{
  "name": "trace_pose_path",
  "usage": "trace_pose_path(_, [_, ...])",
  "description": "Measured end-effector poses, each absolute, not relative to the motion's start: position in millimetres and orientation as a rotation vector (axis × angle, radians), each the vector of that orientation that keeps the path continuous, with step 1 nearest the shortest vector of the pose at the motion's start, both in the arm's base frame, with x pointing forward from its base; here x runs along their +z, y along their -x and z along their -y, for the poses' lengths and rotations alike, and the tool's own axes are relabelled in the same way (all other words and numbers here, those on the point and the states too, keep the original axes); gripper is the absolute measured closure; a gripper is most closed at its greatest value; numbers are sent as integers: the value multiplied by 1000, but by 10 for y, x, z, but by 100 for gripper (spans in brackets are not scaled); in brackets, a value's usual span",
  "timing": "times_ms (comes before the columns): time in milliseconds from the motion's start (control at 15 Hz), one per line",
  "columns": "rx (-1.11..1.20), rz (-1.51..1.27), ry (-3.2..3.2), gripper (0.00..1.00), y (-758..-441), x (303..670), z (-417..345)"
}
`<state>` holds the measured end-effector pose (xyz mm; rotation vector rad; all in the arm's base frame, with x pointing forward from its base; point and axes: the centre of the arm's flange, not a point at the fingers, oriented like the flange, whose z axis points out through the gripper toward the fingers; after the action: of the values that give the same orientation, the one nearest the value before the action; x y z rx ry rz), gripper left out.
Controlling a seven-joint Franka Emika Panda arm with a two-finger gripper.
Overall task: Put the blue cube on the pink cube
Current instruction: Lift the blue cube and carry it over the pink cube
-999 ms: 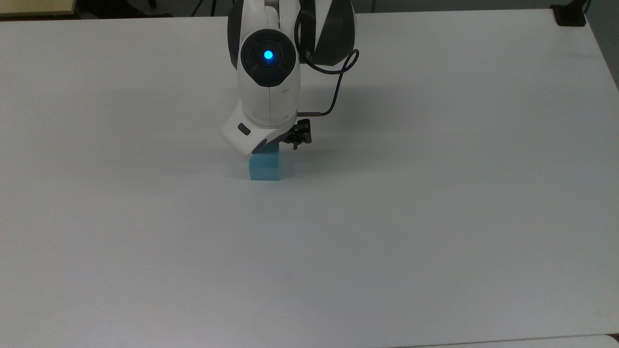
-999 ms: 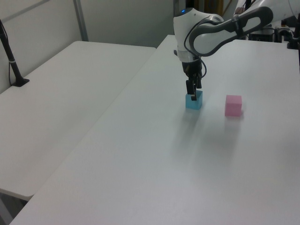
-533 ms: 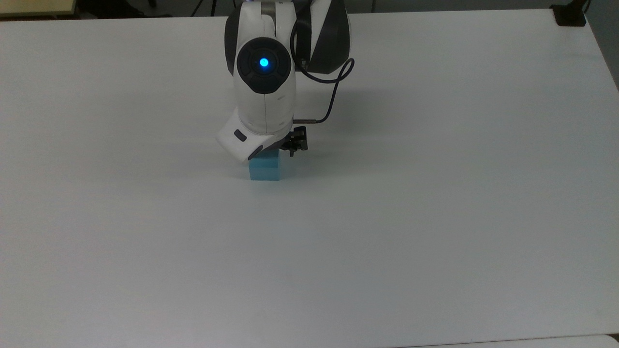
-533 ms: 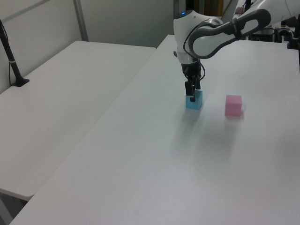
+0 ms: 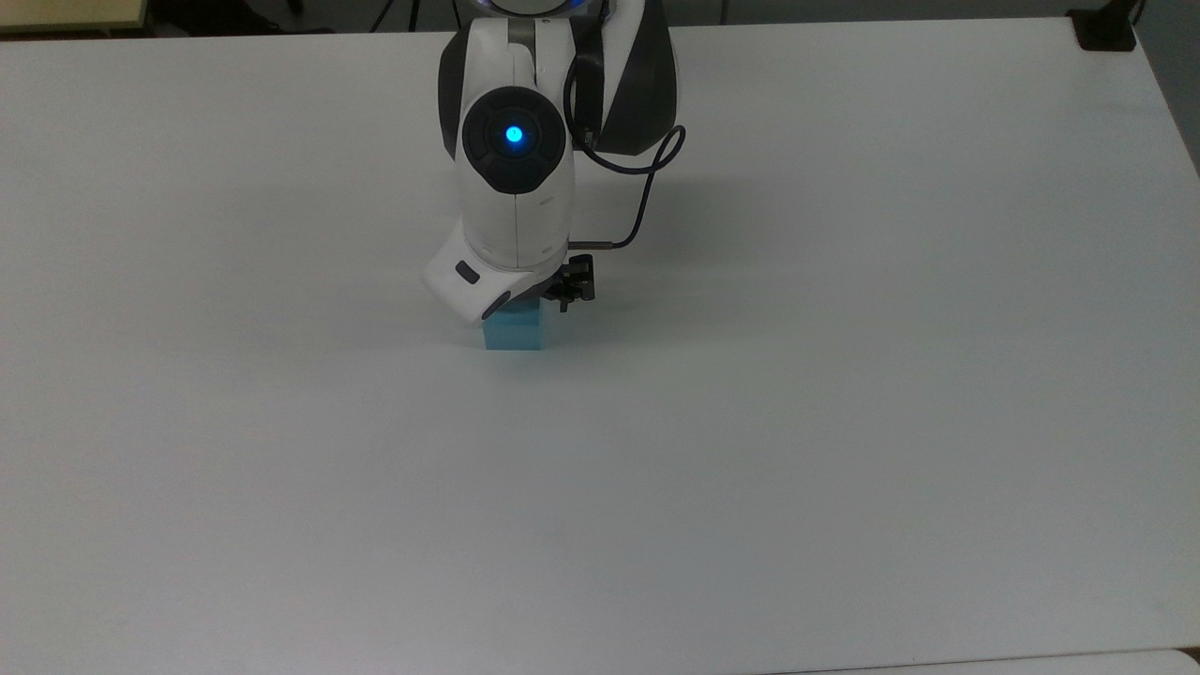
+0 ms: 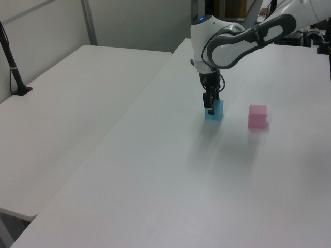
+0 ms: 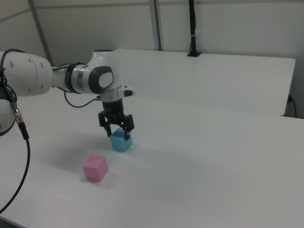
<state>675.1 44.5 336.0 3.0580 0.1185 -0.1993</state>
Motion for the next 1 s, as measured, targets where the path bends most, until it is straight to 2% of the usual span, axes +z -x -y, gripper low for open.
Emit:
trace_pose_path(133, [-210, -130, -3042, 27, -6752, 3309, -439])
trace_pose_path(266, [-210, -133, -3038, 42, -6759, 3300, -441])
trace_pose_path(533, [-200, -137, -3038, 42, -6773, 3330, -433])
trace_pose_path(666, [-163, -128, -3040, 42, -6803, 3472, -381])
trace_pose_path(999, [15, -78, -3064, 42, -6688, 4343, -52])
